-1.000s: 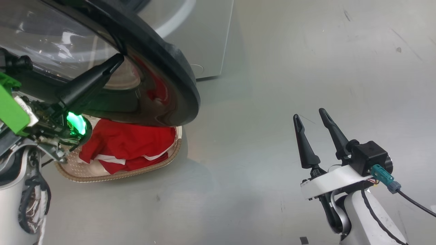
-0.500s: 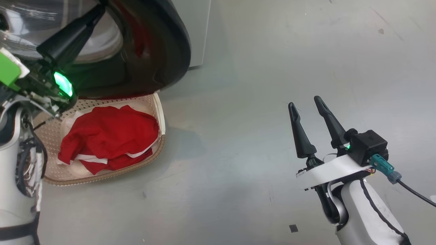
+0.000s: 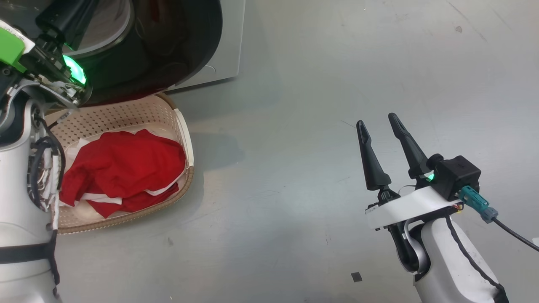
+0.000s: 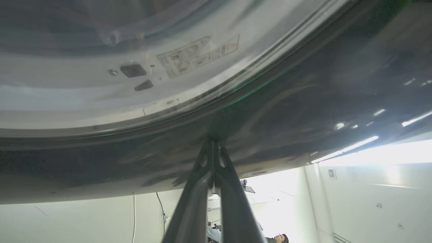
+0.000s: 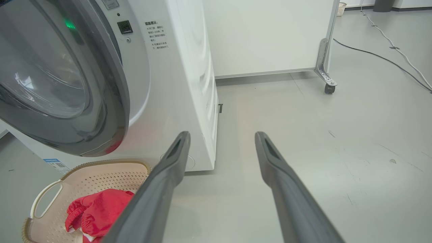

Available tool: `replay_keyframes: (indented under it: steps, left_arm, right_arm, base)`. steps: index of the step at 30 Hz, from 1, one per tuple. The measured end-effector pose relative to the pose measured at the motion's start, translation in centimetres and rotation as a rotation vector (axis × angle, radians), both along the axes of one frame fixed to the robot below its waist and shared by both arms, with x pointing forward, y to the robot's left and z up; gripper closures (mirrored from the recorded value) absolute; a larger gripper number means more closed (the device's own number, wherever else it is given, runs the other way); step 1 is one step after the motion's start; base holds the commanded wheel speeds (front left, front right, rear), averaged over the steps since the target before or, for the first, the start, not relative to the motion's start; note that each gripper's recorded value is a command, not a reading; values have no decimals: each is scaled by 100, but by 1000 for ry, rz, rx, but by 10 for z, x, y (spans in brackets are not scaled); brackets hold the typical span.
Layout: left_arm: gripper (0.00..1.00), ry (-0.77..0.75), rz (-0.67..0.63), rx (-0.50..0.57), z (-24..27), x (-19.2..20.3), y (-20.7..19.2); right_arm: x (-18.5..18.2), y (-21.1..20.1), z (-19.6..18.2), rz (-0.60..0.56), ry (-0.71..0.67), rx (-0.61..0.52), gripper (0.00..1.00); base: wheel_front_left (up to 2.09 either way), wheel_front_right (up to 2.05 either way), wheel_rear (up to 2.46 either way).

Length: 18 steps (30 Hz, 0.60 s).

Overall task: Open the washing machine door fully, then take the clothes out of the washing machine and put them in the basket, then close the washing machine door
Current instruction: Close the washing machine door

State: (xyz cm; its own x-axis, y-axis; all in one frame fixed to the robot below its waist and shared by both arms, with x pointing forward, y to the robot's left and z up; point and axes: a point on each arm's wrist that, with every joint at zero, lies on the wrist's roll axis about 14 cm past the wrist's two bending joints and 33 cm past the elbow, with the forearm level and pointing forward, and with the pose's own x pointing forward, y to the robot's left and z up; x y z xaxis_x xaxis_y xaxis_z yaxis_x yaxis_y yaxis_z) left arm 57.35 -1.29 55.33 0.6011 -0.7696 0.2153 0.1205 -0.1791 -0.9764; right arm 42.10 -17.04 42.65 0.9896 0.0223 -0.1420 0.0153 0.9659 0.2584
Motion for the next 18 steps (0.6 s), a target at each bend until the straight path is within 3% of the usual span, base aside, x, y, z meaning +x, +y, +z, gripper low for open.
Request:
replay_keyframes:
  steps: [18]
  left_arm:
    - [100, 3, -9, -26, 3, -8, 0]
  right_arm:
    - [5, 2, 8, -3, -24, -4, 0]
  base:
    - [0, 0, 0]
